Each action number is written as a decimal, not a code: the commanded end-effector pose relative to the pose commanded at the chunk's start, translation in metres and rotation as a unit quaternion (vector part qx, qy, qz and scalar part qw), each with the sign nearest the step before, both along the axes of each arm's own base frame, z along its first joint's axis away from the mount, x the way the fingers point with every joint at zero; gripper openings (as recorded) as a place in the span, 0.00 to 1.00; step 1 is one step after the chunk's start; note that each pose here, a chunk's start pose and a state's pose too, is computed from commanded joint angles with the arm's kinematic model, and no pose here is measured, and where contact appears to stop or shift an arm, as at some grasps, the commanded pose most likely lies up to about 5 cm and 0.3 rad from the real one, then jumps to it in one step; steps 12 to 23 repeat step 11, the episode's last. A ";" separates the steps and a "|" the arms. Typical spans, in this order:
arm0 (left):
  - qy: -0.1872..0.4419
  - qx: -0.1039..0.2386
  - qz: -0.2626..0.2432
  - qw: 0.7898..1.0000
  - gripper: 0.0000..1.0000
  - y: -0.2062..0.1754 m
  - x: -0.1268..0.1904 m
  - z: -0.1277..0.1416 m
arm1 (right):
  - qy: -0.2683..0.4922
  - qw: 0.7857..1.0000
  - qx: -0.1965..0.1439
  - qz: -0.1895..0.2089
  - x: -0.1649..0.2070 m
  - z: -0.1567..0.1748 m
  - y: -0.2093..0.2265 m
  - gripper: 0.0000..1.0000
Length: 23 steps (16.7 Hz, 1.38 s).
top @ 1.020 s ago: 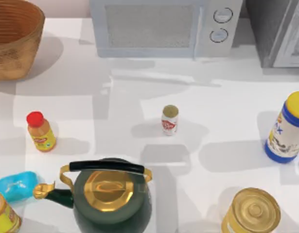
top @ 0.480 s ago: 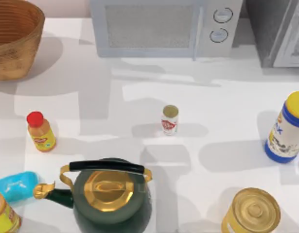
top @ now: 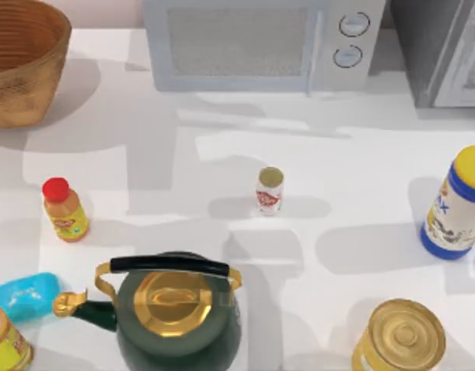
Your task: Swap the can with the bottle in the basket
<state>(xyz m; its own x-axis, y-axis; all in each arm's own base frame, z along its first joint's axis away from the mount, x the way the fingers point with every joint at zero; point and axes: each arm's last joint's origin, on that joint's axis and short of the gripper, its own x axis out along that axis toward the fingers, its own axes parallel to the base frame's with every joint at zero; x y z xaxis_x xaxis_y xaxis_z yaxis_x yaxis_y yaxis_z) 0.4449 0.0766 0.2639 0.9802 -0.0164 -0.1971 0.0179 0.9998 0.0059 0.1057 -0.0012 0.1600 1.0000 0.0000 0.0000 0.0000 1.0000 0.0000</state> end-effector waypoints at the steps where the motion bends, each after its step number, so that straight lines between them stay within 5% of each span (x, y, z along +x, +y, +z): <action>1: 0.000 0.000 0.000 1.000 0.68 0.000 0.000 0.000 | 0.000 1.000 0.000 0.000 0.000 0.000 0.000 1.00; 6: 0.000 0.000 0.000 1.000 1.00 0.000 0.000 0.000 | 0.000 1.000 0.000 0.000 0.000 0.000 0.000 1.00; 23: 0.000 0.000 0.000 1.000 1.00 0.000 0.000 0.000 | 0.000 1.000 0.000 0.000 0.000 0.000 0.000 1.00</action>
